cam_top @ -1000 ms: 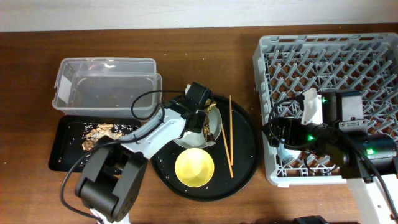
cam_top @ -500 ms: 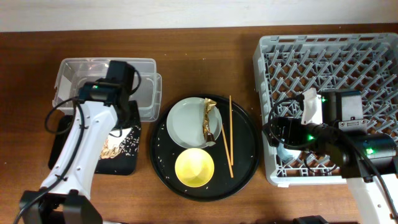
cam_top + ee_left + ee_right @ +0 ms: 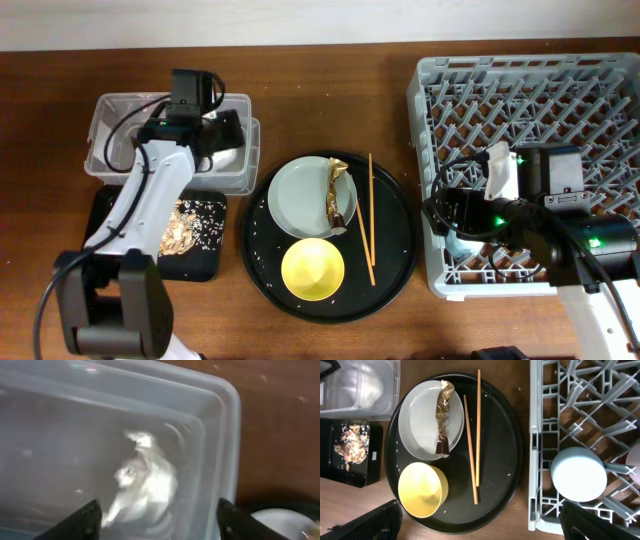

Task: Sort waste into correct bins and load items into the dishwasher rack
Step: 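Tip the tissue and foil wrapper from the plate into the clear bin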

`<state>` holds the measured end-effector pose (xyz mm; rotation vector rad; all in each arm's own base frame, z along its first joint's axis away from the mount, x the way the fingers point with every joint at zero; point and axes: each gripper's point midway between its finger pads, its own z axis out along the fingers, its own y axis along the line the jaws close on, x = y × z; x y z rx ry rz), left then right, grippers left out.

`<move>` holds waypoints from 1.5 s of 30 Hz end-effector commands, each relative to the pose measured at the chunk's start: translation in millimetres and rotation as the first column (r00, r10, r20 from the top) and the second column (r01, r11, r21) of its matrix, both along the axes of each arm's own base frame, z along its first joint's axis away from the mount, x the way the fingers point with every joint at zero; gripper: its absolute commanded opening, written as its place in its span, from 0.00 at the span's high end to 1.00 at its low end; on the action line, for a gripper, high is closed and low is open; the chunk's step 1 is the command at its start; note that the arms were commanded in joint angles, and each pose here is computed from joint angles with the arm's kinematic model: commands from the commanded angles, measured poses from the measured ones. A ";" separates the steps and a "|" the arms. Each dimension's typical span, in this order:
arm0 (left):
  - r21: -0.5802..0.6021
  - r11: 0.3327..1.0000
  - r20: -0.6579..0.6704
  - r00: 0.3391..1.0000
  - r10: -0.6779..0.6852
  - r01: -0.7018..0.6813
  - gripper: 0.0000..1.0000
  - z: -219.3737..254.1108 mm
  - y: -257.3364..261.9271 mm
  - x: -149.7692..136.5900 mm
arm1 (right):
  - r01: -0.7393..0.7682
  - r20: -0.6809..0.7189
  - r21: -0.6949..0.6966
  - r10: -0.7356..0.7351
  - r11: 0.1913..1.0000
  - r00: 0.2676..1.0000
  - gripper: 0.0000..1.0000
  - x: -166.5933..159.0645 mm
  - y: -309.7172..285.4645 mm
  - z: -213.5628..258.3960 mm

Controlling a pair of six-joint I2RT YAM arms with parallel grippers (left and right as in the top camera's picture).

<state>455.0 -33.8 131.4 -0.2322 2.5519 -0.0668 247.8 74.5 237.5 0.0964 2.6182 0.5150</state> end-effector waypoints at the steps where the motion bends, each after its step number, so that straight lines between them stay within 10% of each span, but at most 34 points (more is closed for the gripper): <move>1: -0.198 0.959 0.019 0.979 -0.205 0.205 0.25 32.1 -66.0 -18.8 | -0.013 0.013 0.003 0.013 1.000 1.000 0.00 0.5 2.2 4.5; 6: 0.027 0.789 -0.066 0.789 -0.611 0.614 0.21 -7.6 -180.0 -63.4 | -0.013 0.002 0.001 0.013 1.000 1.000 0.00 -1.7 1.8 3.1; 12: 0.213 0.690 -0.169 0.722 -0.671 0.692 0.18 -72.3 -225.4 -69.4 | -0.013 0.001 0.001 0.013 1.000 1.000 0.01 -1.4 1.9 2.8; 15: 0.186 0.738 -0.216 0.760 -0.613 0.648 0.26 -99.4 -220.3 -70.4 | -0.013 -0.002 0.001 0.013 1.000 1.000 0.01 -1.1 2.0 2.1; 19: 0.165 0.771 -0.244 0.783 -0.572 0.615 0.97 -100.0 -216.3 -75.7 | -0.013 -0.009 0.001 0.013 1.000 1.000 0.00 -0.2 2.1 0.4; 27: 0.208 0.907 -0.026 0.929 -0.369 0.366 0.99 56.7 -133.7 -21.3 | -0.013 -0.009 0.000 0.013 1.000 1.000 0.01 -0.2 2.0 0.4; 30: 0.167 0.985 -0.005 0.999 0.037 -0.036 0.99 48.6 -30.5 6.0 | -0.013 -0.008 0.001 0.013 1.000 1.000 0.01 0.1 2.1 0.5; 33: 0.035 0.978 -0.023 0.978 0.207 -0.206 0.89 24.7 12.4 25.6 | -0.013 -0.005 0.001 0.013 1.000 1.000 0.00 0.8 2.1 1.0; 34: -0.002 0.978 -0.020 0.978 0.207 -0.207 0.44 14.8 14.9 36.5 | -0.013 -0.004 0.001 0.013 1.000 1.000 0.00 0.9 2.1 1.0; 35: -0.013 0.977 -0.013 0.977 0.212 -0.212 0.19 10.4 17.9 42.7 | -0.013 -0.005 0.001 0.013 1.000 1.000 0.01 0.8 2.1 0.9; 39: -0.062 0.996 0.002 0.998 0.070 -0.069 0.15 52.3 1.0 30.0 | -0.013 -0.001 0.001 0.013 1.000 1.000 0.00 1.6 2.1 1.4; 45: -0.019 0.900 0.011 0.901 -0.434 0.435 0.22 151.4 -71.2 -94.3 | -0.013 0.000 0.001 0.013 1.000 1.000 0.00 0.9 2.1 1.8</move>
